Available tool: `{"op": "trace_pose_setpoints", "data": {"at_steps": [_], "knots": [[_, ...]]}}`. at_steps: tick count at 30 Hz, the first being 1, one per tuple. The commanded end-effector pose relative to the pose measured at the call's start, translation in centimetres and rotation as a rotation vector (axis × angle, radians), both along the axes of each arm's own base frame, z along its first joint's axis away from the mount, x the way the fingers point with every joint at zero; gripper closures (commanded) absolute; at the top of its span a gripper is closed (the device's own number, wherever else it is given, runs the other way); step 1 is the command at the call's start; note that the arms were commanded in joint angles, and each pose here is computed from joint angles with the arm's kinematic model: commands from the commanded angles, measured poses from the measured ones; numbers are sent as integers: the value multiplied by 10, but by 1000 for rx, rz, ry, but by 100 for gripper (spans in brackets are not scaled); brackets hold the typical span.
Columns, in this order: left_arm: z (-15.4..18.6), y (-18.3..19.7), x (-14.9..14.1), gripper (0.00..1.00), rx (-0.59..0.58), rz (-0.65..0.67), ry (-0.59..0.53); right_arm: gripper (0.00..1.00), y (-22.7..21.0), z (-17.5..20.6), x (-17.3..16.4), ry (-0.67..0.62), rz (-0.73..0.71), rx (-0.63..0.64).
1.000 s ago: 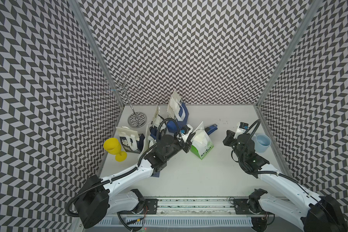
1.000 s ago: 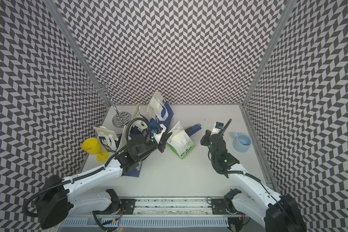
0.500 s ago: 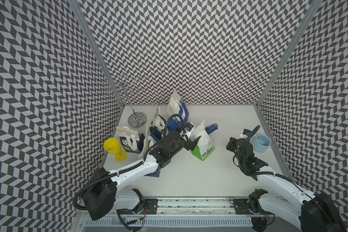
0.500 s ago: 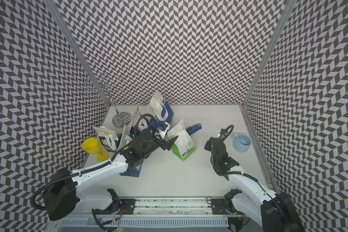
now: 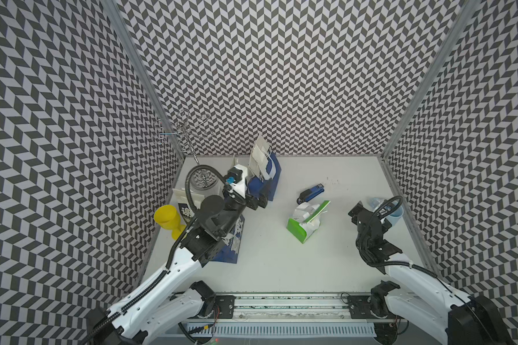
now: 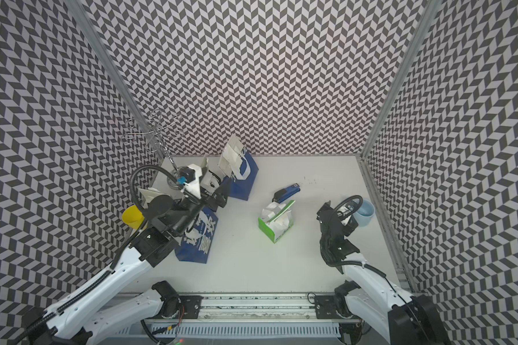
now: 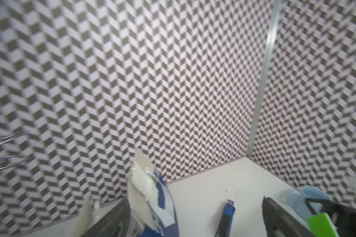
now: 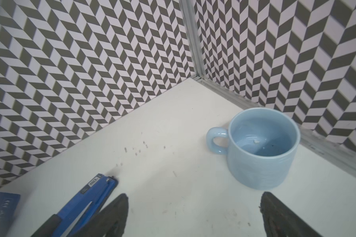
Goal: Staple the receipts to the bags
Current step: Place the takeout bag at the center of the board, then reset both arms
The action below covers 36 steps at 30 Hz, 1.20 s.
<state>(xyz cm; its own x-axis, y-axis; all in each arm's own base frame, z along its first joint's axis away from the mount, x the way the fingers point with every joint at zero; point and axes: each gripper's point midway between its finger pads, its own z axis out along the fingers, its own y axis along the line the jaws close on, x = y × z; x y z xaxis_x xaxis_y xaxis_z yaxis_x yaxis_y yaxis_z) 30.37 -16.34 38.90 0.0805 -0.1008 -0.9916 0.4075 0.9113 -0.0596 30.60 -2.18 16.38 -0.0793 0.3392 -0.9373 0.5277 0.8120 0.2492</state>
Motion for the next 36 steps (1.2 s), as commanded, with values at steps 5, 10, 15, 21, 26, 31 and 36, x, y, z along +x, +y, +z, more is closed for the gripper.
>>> {"op": "trace_pose_setpoints", "data": {"at_steps": [5, 10, 15, 21, 26, 31, 36], "knots": [[-60, 60, 27, 0, -5, 197, 219, 0, -20, 2, 12, 14, -154, -242], [-22, 93, 15, 0, 34, 315, 37, 1, -5, -2, 35, 43, -145, -399], [-15, 142, 21, 0, 91, 519, 16, 1, 10, 8, 54, -21, -51, -527], [-67, 183, 27, 0, 78, 697, 132, 1, 31, 6, 67, -30, 70, -537], [-120, 208, 31, 0, 85, 802, 241, 1, 50, -13, 86, 75, 190, -427], [-165, 230, 34, 0, 66, 883, 307, 1, 51, -2, 83, 16, 202, -478], [-196, 226, 61, 0, 82, 821, 362, 1, 23, 12, 54, -142, 89, -462]]}}
